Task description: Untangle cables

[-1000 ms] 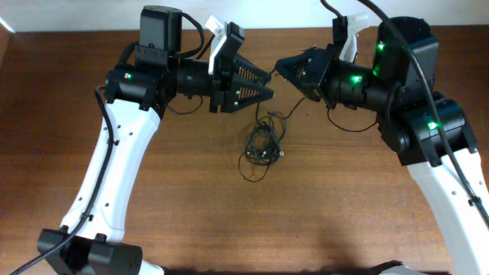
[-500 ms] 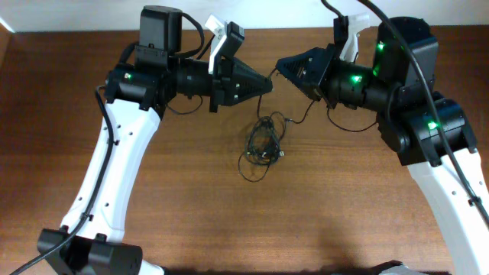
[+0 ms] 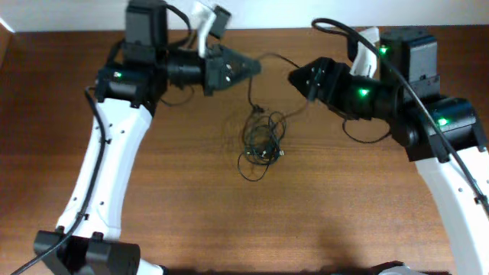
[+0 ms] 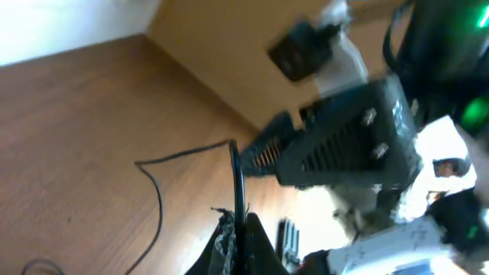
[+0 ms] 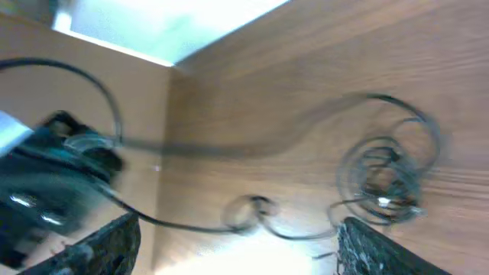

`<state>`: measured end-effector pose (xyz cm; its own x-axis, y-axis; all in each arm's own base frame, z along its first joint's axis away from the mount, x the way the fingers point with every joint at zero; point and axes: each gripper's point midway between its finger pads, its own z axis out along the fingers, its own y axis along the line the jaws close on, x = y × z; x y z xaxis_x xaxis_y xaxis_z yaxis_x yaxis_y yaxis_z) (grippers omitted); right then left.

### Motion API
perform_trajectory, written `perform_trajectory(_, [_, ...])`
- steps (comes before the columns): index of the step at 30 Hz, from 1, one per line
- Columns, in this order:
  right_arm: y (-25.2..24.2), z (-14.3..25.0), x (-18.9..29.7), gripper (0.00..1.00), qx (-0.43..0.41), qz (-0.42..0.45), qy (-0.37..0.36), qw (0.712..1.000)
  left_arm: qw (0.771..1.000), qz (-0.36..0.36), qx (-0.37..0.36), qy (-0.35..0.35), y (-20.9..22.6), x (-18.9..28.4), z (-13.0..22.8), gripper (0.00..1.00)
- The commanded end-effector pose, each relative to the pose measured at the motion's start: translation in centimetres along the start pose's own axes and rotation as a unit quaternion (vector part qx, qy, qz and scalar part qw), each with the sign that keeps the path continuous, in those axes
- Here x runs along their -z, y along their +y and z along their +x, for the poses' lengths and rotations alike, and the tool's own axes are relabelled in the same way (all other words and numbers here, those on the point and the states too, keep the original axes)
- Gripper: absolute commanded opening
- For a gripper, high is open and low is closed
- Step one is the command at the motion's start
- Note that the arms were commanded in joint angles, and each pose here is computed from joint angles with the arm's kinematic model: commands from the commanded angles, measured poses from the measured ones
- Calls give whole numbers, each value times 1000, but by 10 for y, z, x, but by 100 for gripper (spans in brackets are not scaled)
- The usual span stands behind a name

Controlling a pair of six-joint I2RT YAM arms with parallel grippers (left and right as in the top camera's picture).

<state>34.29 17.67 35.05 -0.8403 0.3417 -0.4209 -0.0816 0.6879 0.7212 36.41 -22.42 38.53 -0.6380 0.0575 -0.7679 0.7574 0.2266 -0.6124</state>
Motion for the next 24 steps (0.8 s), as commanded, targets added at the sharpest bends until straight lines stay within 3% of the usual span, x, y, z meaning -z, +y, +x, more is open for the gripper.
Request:
perform_trajectory(1, [1,6,2,89,108,-6,16,994,987,-17,159,-32,-1,20,-17,0])
perform_trajectory(10, [7,28,-14,91,177,7,42,983,963,9,266,-42,-15,9,-31,0])
perform_trajectory(14, [15,44,-29,91,261,-6,68,963,948,15,313,-47,-16,10,-36,0])
perform_trajectory(18, [15,48,-47,91,263,-6,80,961,946,16,321,-47,-17,10,-36,0])
perform_trajectory(22, [8,40,-67,91,251,3,79,965,923,21,381,-44,-17,10,-36,0])
perform_trajectory(24, [7,38,-73,88,247,4,77,966,923,21,382,-44,-17,10,-36,0])
